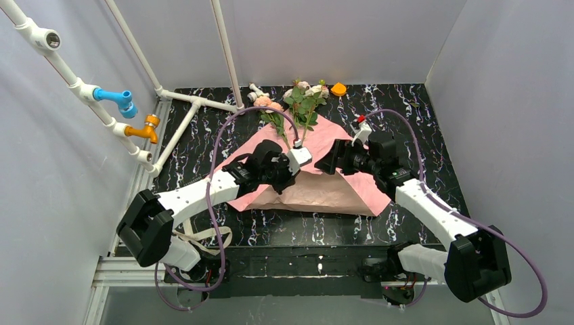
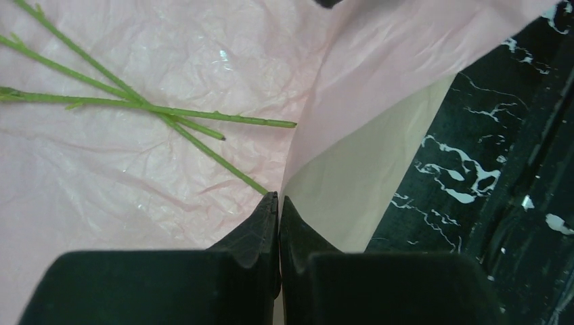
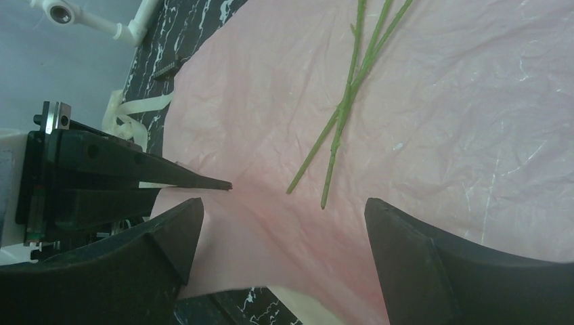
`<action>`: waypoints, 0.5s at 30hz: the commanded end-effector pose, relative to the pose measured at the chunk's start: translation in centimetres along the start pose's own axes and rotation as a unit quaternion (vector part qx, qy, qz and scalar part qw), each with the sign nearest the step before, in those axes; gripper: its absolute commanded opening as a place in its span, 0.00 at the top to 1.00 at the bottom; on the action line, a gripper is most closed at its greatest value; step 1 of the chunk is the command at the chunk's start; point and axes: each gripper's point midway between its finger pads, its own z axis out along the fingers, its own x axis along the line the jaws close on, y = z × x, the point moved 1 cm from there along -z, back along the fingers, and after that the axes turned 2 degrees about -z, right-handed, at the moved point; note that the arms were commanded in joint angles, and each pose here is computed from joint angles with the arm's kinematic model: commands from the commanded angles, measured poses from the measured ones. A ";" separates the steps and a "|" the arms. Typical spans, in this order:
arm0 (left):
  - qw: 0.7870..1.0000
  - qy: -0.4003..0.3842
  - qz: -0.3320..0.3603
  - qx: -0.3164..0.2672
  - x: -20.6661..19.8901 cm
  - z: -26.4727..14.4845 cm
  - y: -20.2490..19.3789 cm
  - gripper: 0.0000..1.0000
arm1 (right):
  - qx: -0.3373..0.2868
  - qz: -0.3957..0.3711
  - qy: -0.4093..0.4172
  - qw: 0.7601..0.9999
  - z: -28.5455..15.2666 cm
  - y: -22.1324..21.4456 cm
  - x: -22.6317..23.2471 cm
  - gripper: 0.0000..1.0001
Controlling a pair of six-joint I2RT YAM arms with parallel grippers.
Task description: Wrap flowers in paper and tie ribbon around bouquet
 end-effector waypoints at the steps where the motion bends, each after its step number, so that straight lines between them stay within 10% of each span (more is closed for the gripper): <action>1: 0.997 -0.075 0.001 0.023 -2.3 -1.0 0.0 1.00 | 0.002 -0.002 -0.001 1.000 -0.3 0.0 0.1 0.02; 15: 0.990 -0.102 -0.090 0.034 1.4 0.5 -0.2 1.00 | -0.120 -0.047 -0.005 0.992 -3.2 5.0 2.0 0.02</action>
